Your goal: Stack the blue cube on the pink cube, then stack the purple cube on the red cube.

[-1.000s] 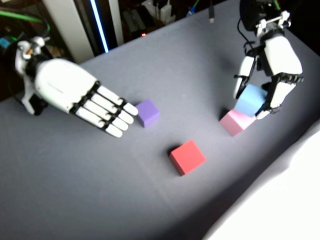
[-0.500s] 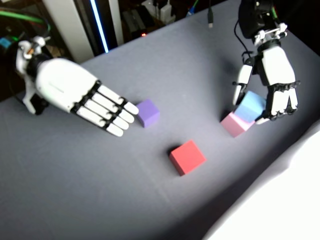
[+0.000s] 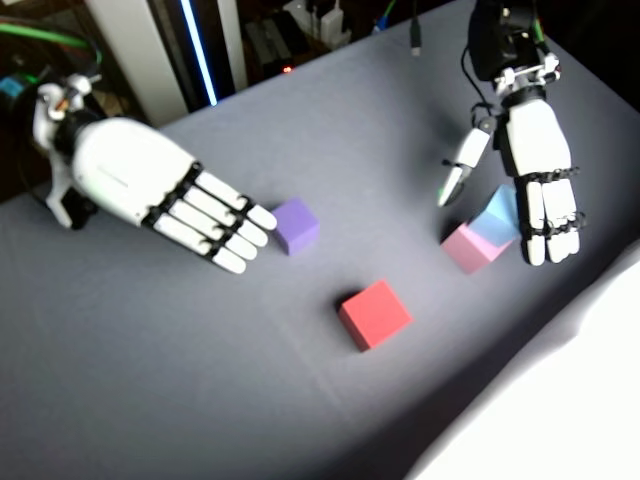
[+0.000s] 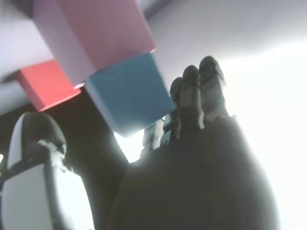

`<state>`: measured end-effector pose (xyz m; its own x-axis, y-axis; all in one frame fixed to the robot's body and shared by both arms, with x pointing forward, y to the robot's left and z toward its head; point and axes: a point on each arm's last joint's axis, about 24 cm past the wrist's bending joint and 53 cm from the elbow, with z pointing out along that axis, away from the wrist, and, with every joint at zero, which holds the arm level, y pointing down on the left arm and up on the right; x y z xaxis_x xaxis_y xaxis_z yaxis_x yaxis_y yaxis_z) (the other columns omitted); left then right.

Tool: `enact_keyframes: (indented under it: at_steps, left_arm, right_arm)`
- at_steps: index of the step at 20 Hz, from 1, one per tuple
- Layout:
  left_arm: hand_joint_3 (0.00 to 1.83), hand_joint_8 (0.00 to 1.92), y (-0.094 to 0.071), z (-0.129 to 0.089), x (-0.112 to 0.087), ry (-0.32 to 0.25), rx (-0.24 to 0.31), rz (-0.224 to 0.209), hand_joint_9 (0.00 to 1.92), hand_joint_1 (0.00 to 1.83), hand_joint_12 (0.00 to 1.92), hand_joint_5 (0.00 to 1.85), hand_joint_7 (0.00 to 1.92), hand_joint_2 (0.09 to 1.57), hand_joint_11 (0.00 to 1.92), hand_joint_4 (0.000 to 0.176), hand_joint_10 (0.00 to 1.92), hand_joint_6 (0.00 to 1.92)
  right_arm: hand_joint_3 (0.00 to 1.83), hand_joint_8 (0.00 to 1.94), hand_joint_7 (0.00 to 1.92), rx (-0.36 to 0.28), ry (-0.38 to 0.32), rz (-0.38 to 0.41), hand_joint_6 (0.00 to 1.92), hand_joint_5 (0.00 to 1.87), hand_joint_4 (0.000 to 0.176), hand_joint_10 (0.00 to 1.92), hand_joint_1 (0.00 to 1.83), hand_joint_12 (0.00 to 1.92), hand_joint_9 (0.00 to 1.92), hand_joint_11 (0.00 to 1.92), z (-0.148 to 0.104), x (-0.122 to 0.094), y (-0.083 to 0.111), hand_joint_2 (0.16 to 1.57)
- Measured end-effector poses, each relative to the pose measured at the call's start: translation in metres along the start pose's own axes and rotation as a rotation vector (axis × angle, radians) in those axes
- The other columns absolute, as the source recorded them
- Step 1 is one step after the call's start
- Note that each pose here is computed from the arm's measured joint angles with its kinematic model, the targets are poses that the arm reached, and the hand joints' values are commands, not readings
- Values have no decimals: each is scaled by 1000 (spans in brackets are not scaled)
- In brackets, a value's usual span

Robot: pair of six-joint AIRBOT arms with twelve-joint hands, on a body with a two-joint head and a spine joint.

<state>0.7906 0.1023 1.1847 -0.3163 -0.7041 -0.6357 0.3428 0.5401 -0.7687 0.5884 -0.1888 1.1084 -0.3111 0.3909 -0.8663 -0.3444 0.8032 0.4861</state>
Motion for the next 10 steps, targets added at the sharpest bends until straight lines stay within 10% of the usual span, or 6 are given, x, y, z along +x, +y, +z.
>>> enact_keyframes:
  at_steps: [6,10]
  left_arm:
    - [16,0,-42,-53,-30,-84,173,96,0,474,0,0,0,1228,0,176,0,0]
    - [18,0,-40,-89,-17,-59,232,61,0,564,0,0,0,1349,0,176,0,0]
  right_arm:
    - [0,0,0,-67,10,46,0,0,7,0,577,0,0,0,-2,-1,17,1234]
    - [0,0,0,-99,6,80,0,0,13,0,651,0,0,0,-1,-6,20,1172]
